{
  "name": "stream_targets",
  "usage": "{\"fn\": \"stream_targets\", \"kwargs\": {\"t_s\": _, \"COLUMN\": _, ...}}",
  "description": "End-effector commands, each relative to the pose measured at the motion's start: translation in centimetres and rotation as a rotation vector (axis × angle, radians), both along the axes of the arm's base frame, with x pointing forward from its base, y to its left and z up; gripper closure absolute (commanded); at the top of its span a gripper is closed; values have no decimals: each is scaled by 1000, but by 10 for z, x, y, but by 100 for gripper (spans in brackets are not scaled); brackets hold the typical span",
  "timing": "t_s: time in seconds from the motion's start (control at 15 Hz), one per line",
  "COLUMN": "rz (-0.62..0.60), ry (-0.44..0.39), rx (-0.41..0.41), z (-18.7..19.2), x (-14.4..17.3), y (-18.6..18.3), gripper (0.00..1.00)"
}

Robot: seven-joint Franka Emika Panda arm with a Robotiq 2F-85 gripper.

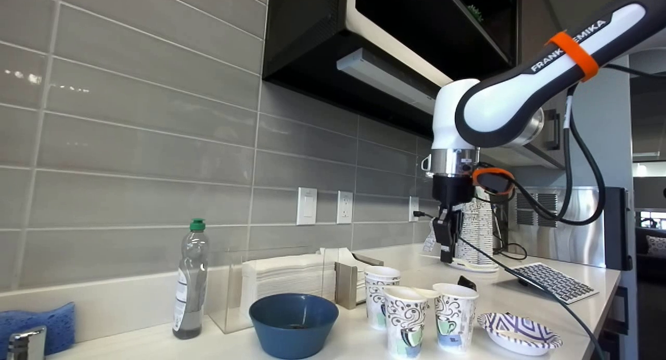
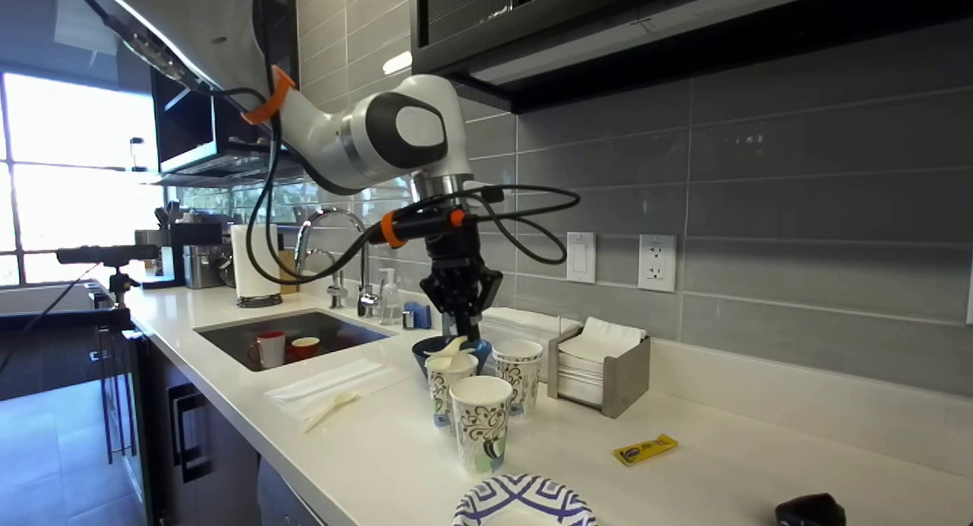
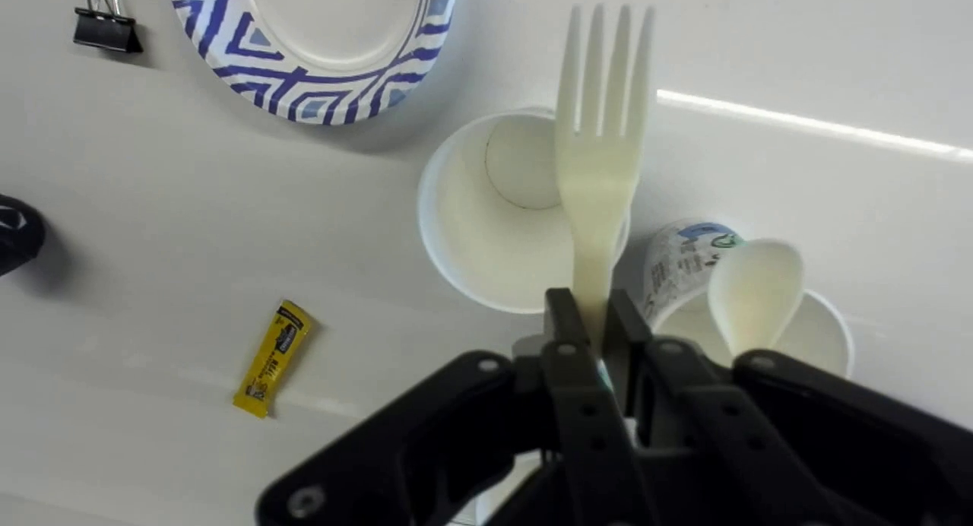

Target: Swap the places of the spoons on the cups

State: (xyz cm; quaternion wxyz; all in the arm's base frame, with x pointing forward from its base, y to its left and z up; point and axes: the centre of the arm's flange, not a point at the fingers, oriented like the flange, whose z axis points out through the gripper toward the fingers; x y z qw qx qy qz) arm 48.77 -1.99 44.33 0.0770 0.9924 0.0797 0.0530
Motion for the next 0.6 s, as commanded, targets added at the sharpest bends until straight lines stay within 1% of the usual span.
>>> {"fn": "stream_targets", "kwargs": {"t_s": 0.0, "rz": 54, "ry": 26, "rx": 10, "z": 12, "x": -30, "y": 30, "gripper": 97}}
{"fn": "stream_targets", "kwargs": {"t_s": 0.07, "rz": 77, "ry": 40, "rx": 14, "z": 10, "x": -35, "y": 38, "gripper": 97}}
{"fn": "stream_targets", "kwargs": {"t_s": 0.13, "rz": 45, "ry": 23, "rx": -2, "z": 9, "x": -15, "y": 26, "gripper": 97}}
{"fn": "stream_targets", "kwargs": {"t_s": 0.2, "rz": 54, "ry": 25, "rx": -4, "z": 10, "x": -18, "y": 32, "gripper": 88}}
{"fn": "stream_targets", "kwargs": {"t_s": 0.53, "rz": 45, "ry": 28, "rx": -2, "z": 8, "x": -17, "y": 28, "gripper": 88}}
